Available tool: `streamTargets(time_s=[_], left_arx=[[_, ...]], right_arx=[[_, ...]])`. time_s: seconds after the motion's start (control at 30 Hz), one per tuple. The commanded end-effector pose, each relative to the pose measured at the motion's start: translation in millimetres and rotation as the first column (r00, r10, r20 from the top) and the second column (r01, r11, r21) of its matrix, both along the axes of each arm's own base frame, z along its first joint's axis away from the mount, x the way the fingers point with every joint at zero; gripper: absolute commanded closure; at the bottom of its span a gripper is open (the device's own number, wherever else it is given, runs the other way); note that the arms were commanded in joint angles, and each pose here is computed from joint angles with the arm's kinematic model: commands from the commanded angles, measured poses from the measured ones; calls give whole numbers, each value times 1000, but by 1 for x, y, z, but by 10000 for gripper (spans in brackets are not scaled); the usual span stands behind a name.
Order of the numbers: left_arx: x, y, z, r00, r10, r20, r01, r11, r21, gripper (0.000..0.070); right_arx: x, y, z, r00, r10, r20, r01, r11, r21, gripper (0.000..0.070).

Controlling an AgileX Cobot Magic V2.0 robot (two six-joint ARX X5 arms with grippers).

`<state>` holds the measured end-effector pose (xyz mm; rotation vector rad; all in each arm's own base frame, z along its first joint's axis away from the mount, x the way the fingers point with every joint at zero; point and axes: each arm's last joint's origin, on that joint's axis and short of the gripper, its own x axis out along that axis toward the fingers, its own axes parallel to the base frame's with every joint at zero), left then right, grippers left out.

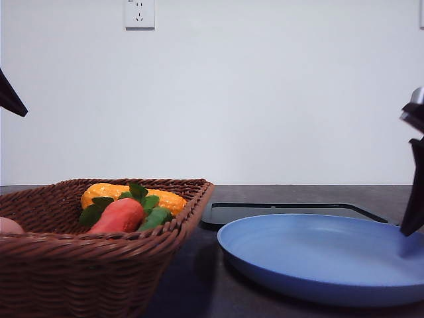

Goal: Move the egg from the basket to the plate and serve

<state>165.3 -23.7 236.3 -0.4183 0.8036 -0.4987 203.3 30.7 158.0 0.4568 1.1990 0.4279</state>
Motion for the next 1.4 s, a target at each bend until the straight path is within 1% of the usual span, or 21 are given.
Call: streamTargets(time_s=[0.0,0.07,0.2,0.3,0.47,0.6,0.73,0.83,0.93,1.07,1.13,1.2,1.27,1.37], left_arx=[[2,-1,5,1000,-16,24,16,1000,4,382],[2,-1,5,1000,-17,23,17,1000,4,382],[2,-1,5,1000,-17,23,17,1000,4,382],[2,-1,5,1000,-17,23,17,1000,4,382],[2,-1,5,1000,-18,24,18,1000,4,373],[2,-2,6,1000,-21,20,21,1000,0,301],[0,-8,16,998,-63,13,63,998,5,290],[-4,-17,31,992,-122,16,121,991,52,290],[-11,-28,48,990,-143,5,140,979,148,290],[-22,-45,62,983,-184,-7,179,950,256,290],[-26,-54,64,977,-213,-25,211,934,288,290],[-28,-64,62,974,-222,-55,228,922,313,290],[-28,-73,57,972,-217,-87,234,909,344,290],[-26,-85,47,970,-199,-141,240,882,405,290]], right_arx=[[6,1,-2,1000,-5,-4,5,1000,9,492],[9,1,-6,1000,-7,-15,7,1000,9,524],[11,1,-12,999,-6,-39,7,1000,6,625],[11,1,-13,999,-6,-37,6,1000,6,693],[12,1,-11,999,-14,-32,14,1000,9,700],[8,-2,-4,1000,-29,-11,29,1000,13,700],[3,-8,10,997,-66,33,66,998,21,700],[-3,-14,24,990,-102,98,100,995,31,700],[-9,-20,37,977,-146,159,140,989,44,700],[-16,-26,50,955,-188,228,181,982,49,700],[-19,-28,54,945,-207,251,203,978,45,700],[-21,-29,57,938,-219,268,216,975,42,700],[-22,-30,58,935,-223,276,220,975,42,700],[-22,-30,58,934,-225,277,222,974,41,700]])
